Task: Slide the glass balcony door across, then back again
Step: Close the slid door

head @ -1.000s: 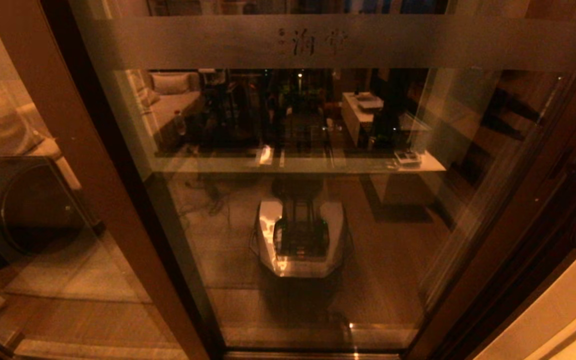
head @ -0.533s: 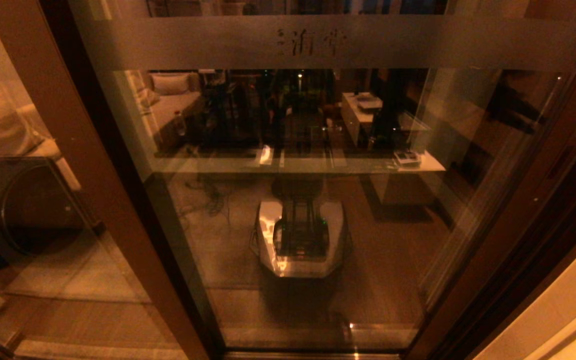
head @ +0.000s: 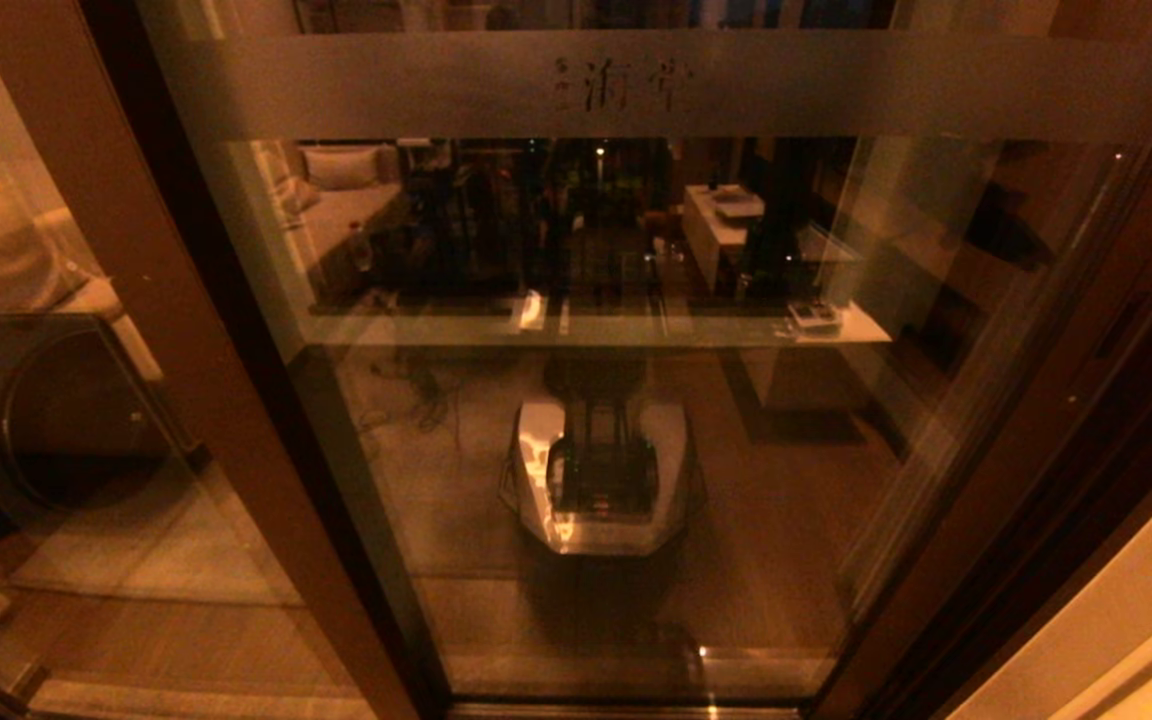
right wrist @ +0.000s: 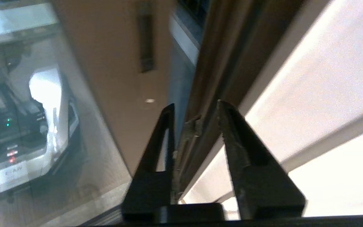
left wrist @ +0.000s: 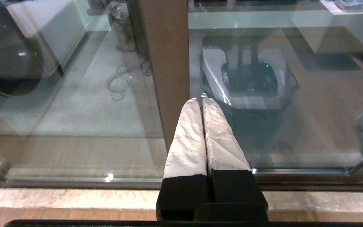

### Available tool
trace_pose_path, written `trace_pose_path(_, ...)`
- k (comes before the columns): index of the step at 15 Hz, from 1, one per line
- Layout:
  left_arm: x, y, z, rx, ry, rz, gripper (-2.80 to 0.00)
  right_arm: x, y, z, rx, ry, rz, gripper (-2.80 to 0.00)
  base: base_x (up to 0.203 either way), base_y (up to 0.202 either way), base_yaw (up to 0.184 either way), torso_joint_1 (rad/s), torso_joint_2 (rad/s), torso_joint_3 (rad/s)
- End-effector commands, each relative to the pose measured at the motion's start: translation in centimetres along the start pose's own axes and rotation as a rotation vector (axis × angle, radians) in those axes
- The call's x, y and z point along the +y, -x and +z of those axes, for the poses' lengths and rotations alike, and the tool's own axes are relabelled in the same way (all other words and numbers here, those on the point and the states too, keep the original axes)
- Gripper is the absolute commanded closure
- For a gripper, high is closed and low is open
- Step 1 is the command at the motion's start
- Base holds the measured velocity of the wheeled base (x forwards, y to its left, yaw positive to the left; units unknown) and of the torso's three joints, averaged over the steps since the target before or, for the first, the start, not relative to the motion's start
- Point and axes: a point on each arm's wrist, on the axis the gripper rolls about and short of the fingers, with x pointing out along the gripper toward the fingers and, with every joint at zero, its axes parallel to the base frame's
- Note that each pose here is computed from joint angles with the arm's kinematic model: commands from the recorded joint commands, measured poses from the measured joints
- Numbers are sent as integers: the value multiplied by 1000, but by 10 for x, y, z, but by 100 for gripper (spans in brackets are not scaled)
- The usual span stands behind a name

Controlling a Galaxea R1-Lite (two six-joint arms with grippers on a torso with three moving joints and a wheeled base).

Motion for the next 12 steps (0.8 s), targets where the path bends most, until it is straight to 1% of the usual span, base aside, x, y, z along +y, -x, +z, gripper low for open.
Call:
trace_pose_path(1, 0, 0, 0, 1, 0, 0, 0, 13, -4, -1, 4, 11, 30, 0, 0, 0, 0, 0, 0, 0)
trace_pose_path(3, 0, 0, 0, 2, 0, 0, 0, 18, -18, -2, 22, 15, 31, 0, 0, 0, 0, 0, 0, 0)
trace_pose_path(7, 0, 0, 0, 2, 0, 0, 0, 24, -48, -5, 44, 10, 0, 0, 0, 0, 0, 0, 0, 0)
trace_pose_path(12, 0, 0, 0, 2, 0, 0, 0, 28, -67, -3, 41, 8, -3, 0, 0, 0, 0, 0, 0, 0)
